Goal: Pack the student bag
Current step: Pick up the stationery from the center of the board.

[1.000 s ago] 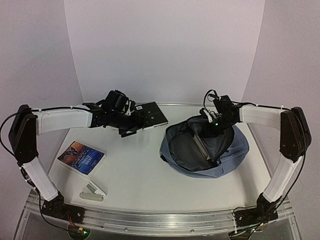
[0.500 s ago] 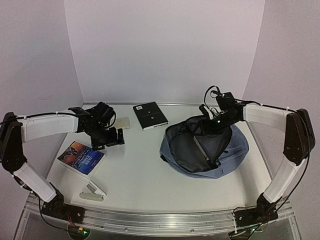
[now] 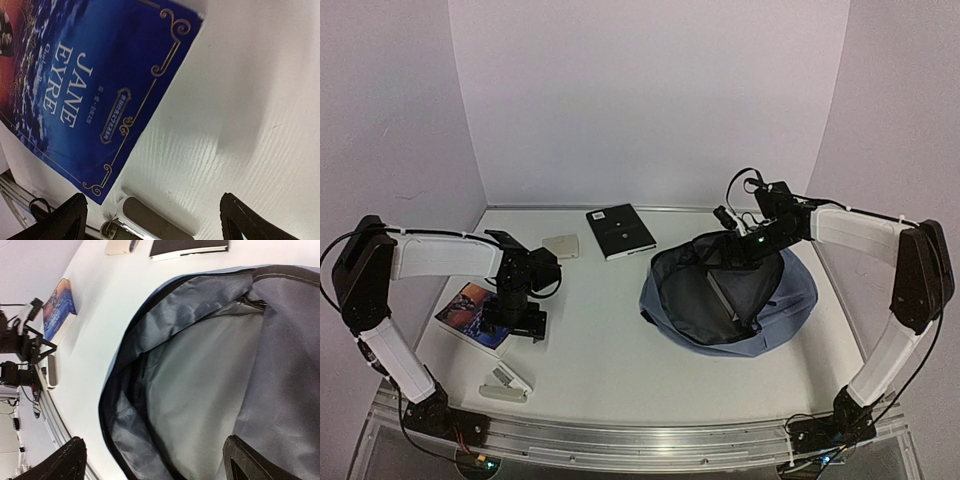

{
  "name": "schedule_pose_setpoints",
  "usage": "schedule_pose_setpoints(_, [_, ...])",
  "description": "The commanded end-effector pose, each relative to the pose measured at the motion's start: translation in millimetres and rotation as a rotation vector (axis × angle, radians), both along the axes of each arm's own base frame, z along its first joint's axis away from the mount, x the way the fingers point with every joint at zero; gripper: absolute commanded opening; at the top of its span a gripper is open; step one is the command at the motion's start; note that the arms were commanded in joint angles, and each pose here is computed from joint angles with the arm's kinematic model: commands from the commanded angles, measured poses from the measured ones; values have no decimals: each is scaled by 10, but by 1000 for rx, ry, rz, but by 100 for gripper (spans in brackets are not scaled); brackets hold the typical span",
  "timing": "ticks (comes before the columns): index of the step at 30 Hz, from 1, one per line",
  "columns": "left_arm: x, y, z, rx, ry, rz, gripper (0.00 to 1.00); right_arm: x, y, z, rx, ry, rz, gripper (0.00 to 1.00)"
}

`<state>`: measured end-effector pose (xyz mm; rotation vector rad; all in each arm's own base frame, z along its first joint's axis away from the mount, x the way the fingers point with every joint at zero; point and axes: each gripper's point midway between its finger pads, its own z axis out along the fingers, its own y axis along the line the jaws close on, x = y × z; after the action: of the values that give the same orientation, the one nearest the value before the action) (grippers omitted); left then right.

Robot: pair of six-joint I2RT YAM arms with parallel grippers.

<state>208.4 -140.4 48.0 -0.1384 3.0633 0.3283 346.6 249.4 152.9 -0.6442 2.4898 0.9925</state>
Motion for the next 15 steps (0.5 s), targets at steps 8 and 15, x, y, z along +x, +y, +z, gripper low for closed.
schedule_pose_setpoints(8, [-84,183,-104,61,94,-31,77,-191,124,437,113,-40,76,95])
schedule_pose_setpoints(15, [0,251,-232,136,127,-46,63,-230,121,501,125,-45,79,95])
